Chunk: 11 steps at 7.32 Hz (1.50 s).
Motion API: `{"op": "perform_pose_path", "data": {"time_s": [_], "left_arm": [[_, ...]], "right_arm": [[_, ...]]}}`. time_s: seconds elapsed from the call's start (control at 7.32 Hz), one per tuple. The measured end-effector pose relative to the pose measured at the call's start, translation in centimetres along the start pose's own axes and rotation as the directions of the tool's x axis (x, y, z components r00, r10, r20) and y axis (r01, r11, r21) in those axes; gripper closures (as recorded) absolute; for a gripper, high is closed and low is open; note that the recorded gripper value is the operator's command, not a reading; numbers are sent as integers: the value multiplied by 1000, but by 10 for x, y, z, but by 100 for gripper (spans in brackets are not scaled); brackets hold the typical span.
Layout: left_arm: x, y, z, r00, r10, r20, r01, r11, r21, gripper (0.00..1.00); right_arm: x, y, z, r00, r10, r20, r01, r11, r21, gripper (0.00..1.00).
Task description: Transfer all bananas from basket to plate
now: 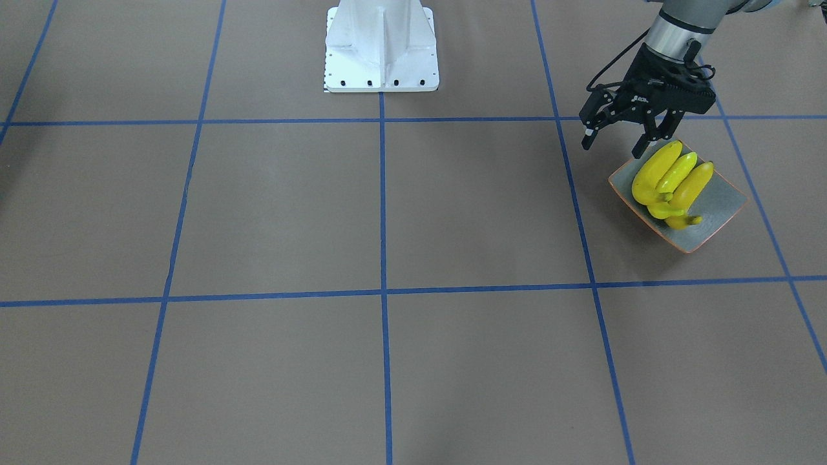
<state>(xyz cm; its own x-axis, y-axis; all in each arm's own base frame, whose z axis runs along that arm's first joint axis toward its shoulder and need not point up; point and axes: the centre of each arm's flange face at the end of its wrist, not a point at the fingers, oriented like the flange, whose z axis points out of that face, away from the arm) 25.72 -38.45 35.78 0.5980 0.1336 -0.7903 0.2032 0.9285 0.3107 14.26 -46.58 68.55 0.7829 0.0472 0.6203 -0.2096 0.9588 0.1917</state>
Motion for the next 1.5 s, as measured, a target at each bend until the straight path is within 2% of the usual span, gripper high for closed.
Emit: {"op": "perform_pose_path", "data": {"time_s": [0.27,0.82,1.5], "left_arm": [[0,0,0,1000,1,1,-1,1000,-1,0],[1,-1,2,1000,1,-1,-1,1000,-1,0],[2,-1,4,1000,1,-2,-1,1000,-2,0]], "right_arm": [[-3,-8,-3,1000,-2,0,2,1000,5,100],[-28,-63,-28,1000,-12,3,12,999,31,100],[-119,-139,-51,994,8,105,-15,998,63,100]]}}
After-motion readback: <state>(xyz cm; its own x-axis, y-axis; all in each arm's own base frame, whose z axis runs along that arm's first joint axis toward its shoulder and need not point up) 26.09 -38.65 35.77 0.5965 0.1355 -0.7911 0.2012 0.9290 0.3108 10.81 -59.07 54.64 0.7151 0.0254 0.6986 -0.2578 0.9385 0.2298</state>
